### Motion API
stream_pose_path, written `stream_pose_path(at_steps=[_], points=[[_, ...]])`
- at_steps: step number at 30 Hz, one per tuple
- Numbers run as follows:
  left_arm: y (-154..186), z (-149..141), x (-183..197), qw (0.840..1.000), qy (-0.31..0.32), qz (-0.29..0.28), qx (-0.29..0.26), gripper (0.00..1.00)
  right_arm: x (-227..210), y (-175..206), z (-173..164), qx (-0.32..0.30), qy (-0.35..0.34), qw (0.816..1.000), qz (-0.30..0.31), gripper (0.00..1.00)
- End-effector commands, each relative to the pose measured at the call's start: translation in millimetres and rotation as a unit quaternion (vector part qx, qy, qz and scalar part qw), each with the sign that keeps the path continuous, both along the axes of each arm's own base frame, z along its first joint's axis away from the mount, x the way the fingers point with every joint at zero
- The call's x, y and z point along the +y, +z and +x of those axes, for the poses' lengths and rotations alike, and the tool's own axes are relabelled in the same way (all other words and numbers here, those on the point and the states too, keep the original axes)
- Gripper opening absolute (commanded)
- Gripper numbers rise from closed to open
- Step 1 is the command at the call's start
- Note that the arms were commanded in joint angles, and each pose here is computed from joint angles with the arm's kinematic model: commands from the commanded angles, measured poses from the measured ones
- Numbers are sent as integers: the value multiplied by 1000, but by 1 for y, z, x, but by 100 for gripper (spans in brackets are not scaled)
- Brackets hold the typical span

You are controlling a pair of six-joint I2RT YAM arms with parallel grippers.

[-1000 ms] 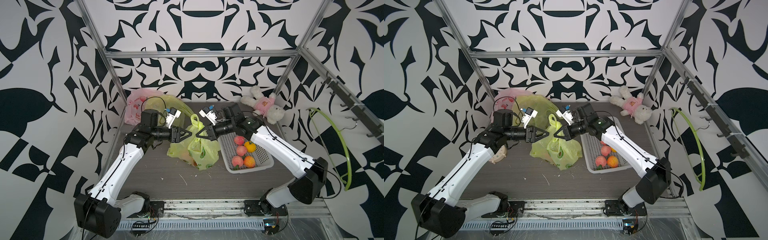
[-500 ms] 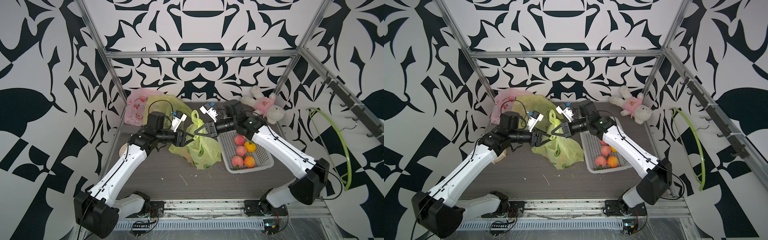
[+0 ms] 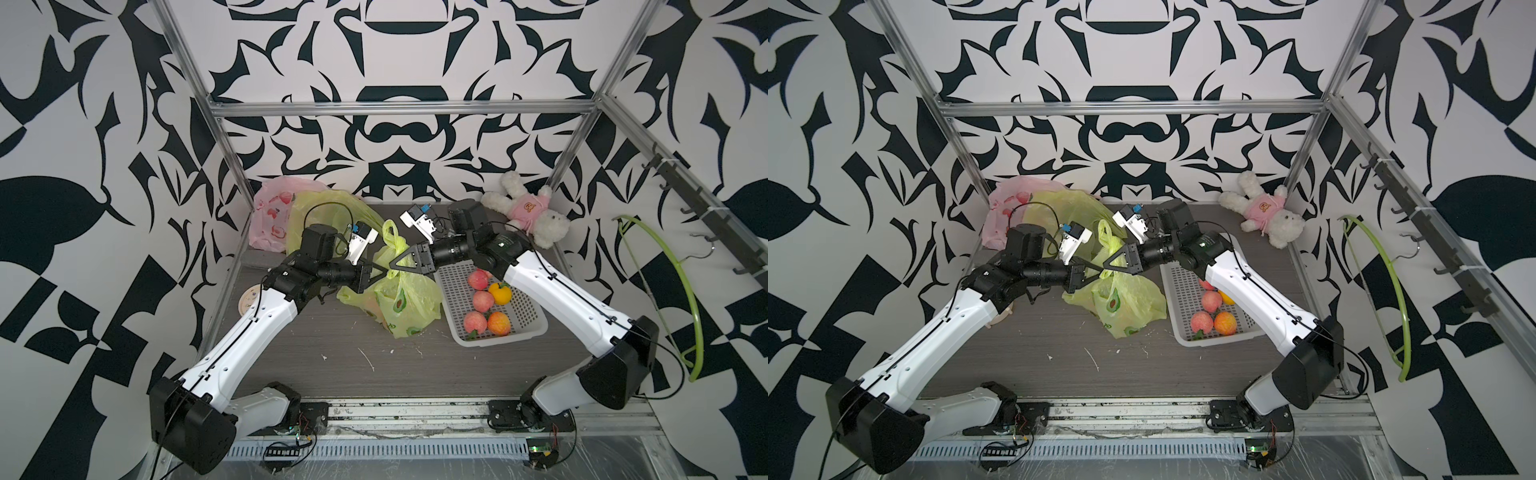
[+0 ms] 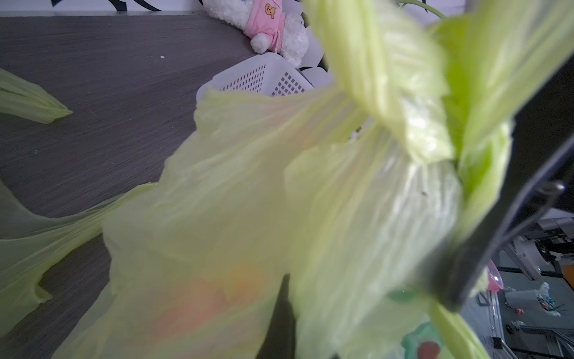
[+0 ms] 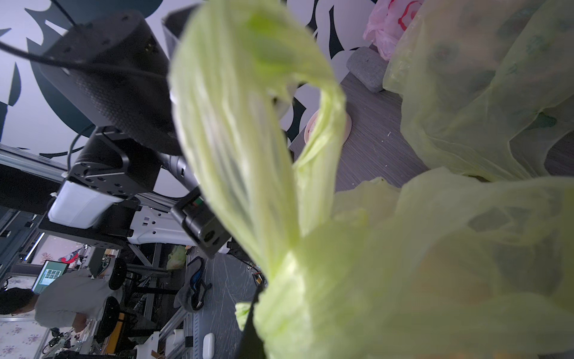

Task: Place the peach into a plastic bag & tie a knot
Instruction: Cross the plastic bag at the center of the board.

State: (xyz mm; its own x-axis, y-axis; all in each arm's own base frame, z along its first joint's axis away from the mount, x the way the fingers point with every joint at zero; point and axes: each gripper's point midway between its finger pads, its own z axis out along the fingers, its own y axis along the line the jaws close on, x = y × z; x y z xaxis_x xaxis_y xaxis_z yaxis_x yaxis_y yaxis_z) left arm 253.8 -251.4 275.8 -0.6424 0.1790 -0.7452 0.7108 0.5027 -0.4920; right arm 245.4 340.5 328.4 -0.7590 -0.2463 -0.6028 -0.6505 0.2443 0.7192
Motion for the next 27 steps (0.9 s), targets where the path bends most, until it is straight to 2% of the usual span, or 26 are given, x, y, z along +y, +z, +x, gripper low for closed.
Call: stream_pose_path(at_steps=[1, 8, 16, 23, 27], points=[[10, 3, 12, 999, 26, 14, -26, 0, -8, 7, -3, -33, 1, 999, -4, 6], [22, 1, 25, 998, 42, 15, -37, 0, -15, -4, -1, -36, -12, 999, -32, 12], [30, 0, 30, 998, 44, 6, -41, 0, -17, -11, 2, -36, -20, 998, -48, 13], [33, -11, 19, 1000, 5, -21, -4, 0, -21, -16, 15, -46, -55, 995, -67, 0], [19, -18, 13, 999, -10, -21, 24, 0, -21, -8, 30, -61, -98, 992, -53, 0]])
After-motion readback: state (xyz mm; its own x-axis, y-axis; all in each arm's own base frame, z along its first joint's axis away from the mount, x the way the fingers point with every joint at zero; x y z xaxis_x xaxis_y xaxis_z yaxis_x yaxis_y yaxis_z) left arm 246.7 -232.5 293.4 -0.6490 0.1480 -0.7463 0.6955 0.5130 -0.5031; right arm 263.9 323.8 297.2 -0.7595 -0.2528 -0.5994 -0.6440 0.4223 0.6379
